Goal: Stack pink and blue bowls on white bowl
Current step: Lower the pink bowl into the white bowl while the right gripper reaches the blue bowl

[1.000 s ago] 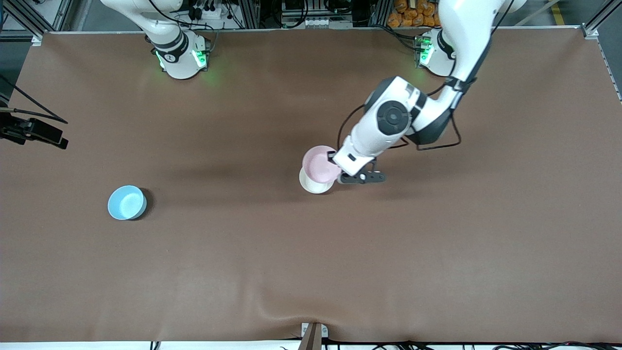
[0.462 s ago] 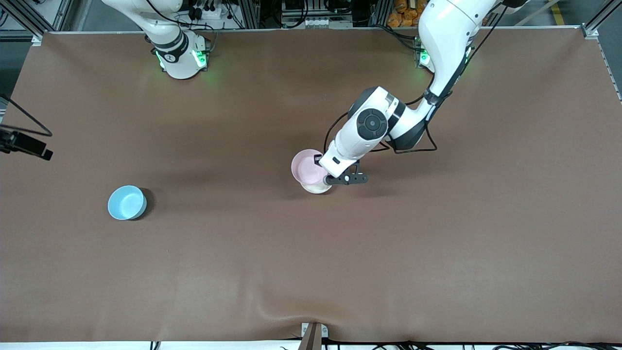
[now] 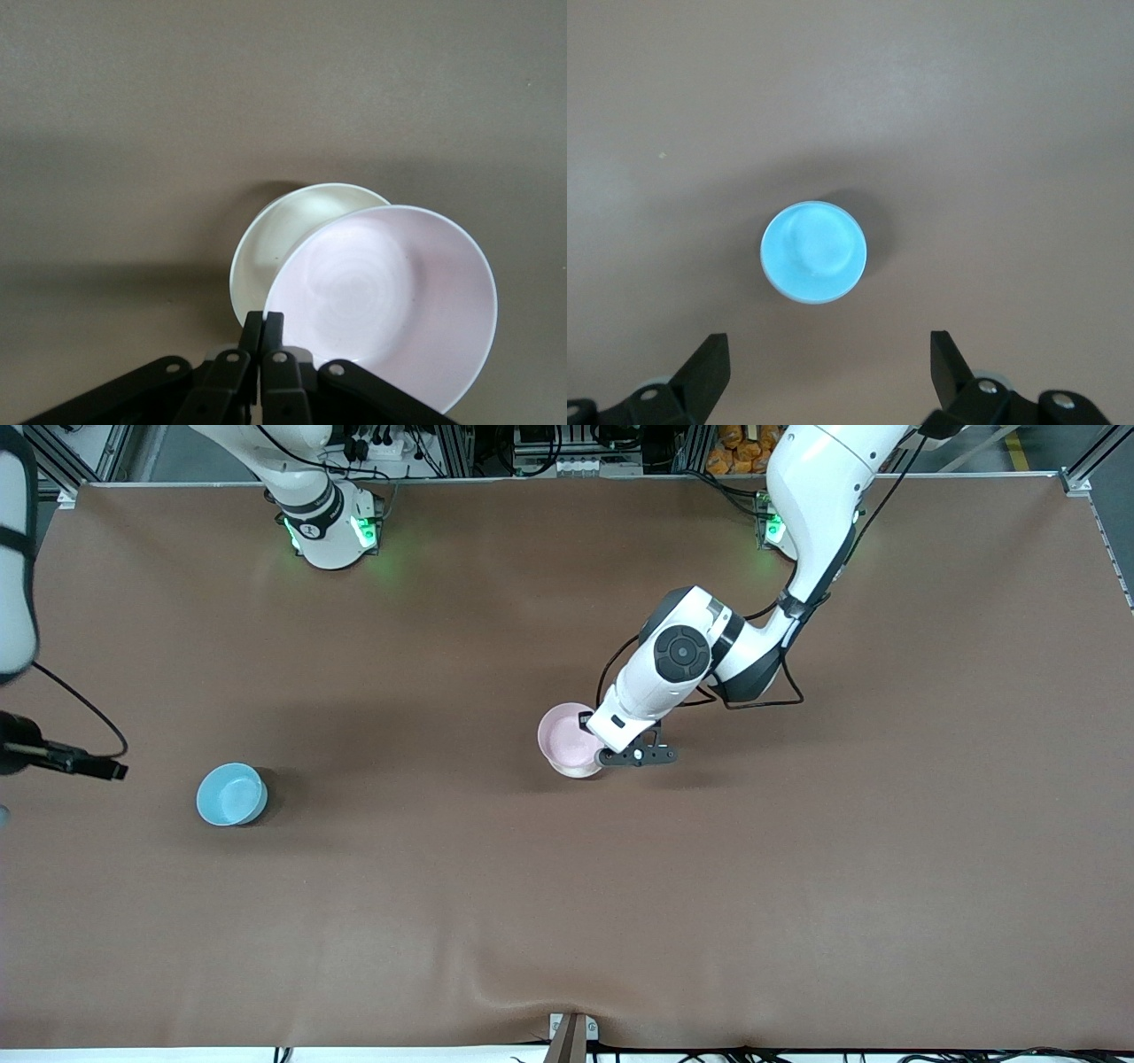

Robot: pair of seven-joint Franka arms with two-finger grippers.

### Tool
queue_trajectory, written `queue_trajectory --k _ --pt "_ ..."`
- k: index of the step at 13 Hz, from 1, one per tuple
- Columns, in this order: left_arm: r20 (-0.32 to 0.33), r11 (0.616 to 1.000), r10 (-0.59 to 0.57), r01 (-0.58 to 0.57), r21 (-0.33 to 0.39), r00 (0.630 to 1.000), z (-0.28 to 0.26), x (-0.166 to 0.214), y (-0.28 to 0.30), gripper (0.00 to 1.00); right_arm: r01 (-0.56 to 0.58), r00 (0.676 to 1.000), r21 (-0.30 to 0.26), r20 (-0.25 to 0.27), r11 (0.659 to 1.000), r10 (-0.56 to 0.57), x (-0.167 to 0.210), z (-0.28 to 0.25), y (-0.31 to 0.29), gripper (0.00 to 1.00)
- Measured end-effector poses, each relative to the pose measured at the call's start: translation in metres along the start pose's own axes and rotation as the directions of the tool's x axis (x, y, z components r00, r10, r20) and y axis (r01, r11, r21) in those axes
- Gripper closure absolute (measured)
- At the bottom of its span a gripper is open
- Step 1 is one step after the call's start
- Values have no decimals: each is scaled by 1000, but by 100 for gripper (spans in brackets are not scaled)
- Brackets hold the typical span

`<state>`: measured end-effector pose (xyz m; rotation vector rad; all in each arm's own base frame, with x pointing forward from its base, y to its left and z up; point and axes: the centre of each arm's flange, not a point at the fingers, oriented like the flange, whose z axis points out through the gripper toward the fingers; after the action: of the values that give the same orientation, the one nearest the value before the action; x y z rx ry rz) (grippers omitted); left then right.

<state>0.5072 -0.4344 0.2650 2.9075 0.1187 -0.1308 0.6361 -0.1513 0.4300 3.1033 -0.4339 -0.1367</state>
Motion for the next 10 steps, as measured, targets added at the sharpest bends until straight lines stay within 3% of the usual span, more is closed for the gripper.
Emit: queue_trajectory --k 6,10 --pt "-2 1000 7 -7 28 1000 10 4 -9 98 -6 999 -6 51 1000 6 16 103 5 0" --pt "-10 1000 6 -5 21 1000 21 6 -11 98 -2 1000 0 4 1000 2 15 171 19 0"
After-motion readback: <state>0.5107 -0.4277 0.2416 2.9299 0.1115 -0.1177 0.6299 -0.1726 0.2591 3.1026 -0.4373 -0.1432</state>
